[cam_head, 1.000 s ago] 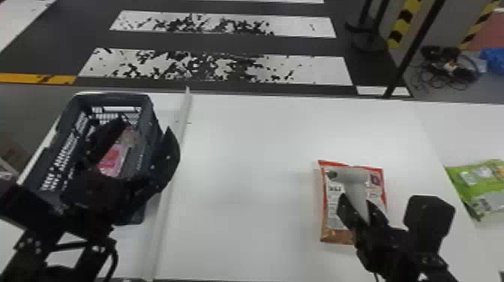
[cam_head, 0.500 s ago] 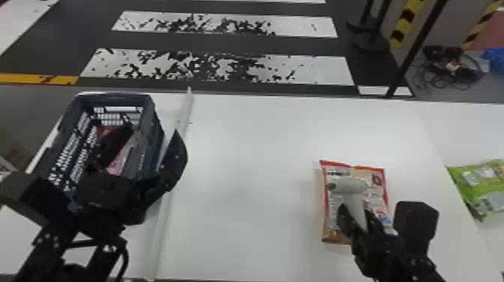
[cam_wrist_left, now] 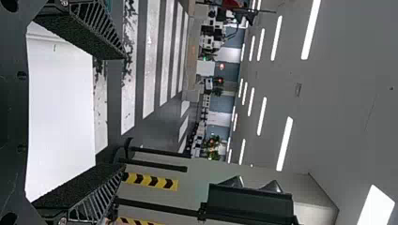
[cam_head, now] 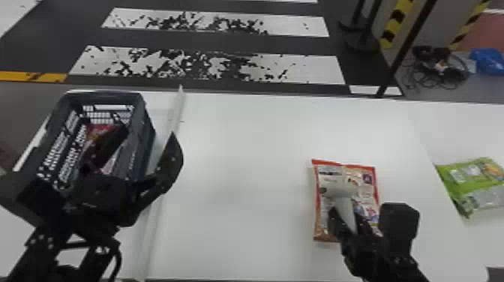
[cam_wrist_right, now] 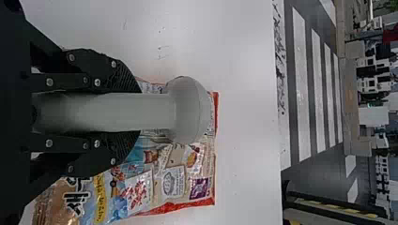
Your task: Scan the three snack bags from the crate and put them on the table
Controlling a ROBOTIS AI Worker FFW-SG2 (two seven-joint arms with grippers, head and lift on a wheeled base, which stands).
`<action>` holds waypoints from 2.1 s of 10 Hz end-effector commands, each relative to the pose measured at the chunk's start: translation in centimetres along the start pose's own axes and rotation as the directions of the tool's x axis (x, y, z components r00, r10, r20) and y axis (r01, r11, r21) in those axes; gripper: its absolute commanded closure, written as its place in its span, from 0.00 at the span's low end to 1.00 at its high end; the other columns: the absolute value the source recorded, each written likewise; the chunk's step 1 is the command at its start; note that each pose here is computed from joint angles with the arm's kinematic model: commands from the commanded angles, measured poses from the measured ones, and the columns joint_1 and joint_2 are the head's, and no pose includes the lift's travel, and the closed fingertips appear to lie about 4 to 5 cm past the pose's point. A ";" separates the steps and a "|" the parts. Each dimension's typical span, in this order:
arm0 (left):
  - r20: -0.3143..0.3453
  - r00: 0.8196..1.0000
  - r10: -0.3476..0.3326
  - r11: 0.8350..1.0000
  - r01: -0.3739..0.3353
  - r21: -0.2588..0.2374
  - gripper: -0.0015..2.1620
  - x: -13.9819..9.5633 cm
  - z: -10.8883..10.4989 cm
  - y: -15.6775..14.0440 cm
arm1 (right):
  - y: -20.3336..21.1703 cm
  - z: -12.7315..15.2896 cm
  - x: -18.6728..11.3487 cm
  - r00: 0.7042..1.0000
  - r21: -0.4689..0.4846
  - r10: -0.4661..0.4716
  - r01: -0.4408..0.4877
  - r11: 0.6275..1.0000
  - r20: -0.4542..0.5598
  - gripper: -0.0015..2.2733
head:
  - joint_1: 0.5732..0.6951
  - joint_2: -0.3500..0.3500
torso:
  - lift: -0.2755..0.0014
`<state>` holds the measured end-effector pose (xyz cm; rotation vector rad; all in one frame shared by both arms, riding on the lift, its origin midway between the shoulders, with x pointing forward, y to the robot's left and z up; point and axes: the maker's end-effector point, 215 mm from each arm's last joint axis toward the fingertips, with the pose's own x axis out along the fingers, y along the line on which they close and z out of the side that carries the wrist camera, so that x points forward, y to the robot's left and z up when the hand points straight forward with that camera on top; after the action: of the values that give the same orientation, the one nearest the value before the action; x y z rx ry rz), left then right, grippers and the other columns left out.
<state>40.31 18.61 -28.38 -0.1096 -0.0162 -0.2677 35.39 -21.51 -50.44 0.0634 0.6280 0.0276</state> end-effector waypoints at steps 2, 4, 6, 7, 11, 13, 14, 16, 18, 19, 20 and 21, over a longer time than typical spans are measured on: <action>0.006 1.000 -0.008 1.000 0.008 0.002 0.02 0.3 0.2 -0.4 | -0.3 4.7 -2.8 0.996 0.030 0.023 -0.026 0.999 0.089 0.99 | 1.00 0.44 | 0.66; 0.008 1.000 -0.010 1.000 0.010 0.004 0.02 0.3 0.3 -0.6 | -4.1 7.8 -3.6 0.991 0.044 -0.022 0.017 0.999 0.130 0.99 | 1.00 0.42 | 0.66; 0.004 1.000 -0.007 1.000 0.007 0.007 0.02 0.1 0.3 -0.4 | -10.9 8.3 -2.4 0.988 0.047 -0.118 0.114 0.992 0.101 0.99 | 1.00 0.32 | 0.66; 0.002 1.000 -0.008 1.000 0.008 0.009 0.02 0.1 0.2 -0.5 | -14.7 8.0 -1.5 0.983 0.055 -0.162 0.158 0.986 0.082 0.98 | 1.00 0.25 | 0.66; -0.018 1.000 0.000 1.000 0.000 0.013 0.02 0.0 -0.5 -0.3 | -25.6 5.7 0.8 0.979 0.075 -0.197 0.193 0.978 0.054 0.98 | 1.00 0.01 | 0.66; -0.036 0.999 -0.004 1.000 0.005 0.017 0.02 0.1 -1.4 -1.0 | -26.1 4.8 1.7 0.986 0.082 -0.159 0.154 0.985 0.058 0.98 | 1.00 0.00 | 0.66; -0.038 0.999 -0.002 1.000 0.003 0.021 0.02 0.2 -1.5 -1.2 | -26.1 4.8 2.0 0.985 0.080 -0.156 0.150 0.985 0.069 0.98 | 1.00 0.00 | 0.66; -0.046 0.999 -0.002 1.000 0.003 0.027 0.02 0.2 -1.9 -1.3 | -25.7 3.4 2.8 0.990 0.083 -0.133 0.129 0.988 0.041 0.98 | 1.00 0.00 | 0.66; -0.046 0.999 -0.005 1.000 0.006 0.026 0.02 0.2 -2.0 -1.5 | -24.9 1.5 4.0 0.996 0.100 -0.085 0.086 0.991 -0.008 0.98 | 1.00 0.00 | 0.66; -0.050 0.999 -0.005 1.000 0.006 0.028 0.02 0.2 -2.1 -1.5 | -24.5 0.9 4.3 0.998 0.109 -0.063 0.066 0.992 -0.026 0.90 | 1.00 0.00 | 0.66; -0.051 0.999 -0.005 1.000 0.006 0.031 0.02 0.2 -2.1 -1.7 | -24.1 0.9 4.4 0.998 0.102 -0.050 0.052 0.993 -0.026 0.54 | 1.00 0.00 | 0.66; -0.050 0.999 -0.008 0.999 0.010 0.033 0.02 0.3 -2.1 -1.9 | -24.1 1.3 4.5 0.999 0.098 -0.047 0.049 0.994 -0.021 0.07 | 1.00 0.00 | 0.66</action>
<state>40.08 16.63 -30.28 -0.0710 0.0293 -0.2771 39.79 -45.44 -53.75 0.1456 0.6505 -0.0511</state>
